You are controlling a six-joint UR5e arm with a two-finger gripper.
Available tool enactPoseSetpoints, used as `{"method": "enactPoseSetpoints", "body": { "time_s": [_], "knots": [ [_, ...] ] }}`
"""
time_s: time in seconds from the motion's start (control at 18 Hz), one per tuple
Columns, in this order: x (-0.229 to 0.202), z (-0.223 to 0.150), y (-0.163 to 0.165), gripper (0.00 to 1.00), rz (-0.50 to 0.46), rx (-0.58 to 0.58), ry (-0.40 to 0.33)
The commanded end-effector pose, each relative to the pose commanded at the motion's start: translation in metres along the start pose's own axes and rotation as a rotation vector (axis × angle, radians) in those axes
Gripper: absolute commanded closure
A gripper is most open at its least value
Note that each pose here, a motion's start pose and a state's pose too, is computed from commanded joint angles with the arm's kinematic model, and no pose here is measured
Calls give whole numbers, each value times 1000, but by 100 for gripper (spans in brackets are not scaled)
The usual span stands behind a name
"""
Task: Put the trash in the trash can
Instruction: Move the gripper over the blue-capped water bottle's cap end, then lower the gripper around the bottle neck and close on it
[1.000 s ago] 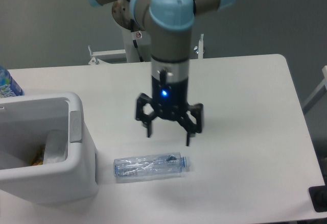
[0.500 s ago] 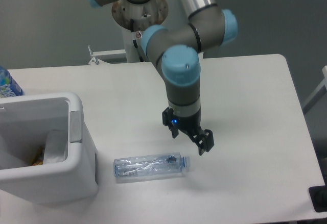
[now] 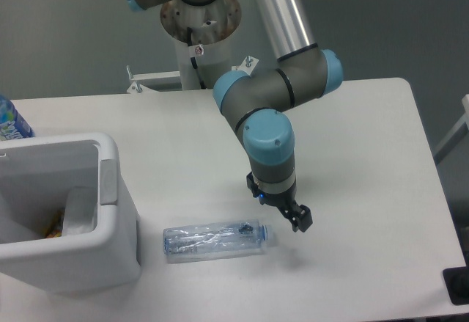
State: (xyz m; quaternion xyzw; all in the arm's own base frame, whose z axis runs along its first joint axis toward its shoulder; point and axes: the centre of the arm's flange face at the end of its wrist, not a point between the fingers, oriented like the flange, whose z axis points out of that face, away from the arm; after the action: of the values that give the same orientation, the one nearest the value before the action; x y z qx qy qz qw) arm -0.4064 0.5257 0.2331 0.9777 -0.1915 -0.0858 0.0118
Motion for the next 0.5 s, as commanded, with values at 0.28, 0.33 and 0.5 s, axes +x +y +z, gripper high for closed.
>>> {"method": "enactPoseSetpoints", "body": {
  "time_s": [0.28, 0.33, 0.5],
  "knots": [
    [-3, 14, -9, 0, 6, -4, 11],
    [-5, 17, -10, 0, 6, -6, 13],
    [2, 19, -20, 2, 39, -27, 10]
  ]
}}
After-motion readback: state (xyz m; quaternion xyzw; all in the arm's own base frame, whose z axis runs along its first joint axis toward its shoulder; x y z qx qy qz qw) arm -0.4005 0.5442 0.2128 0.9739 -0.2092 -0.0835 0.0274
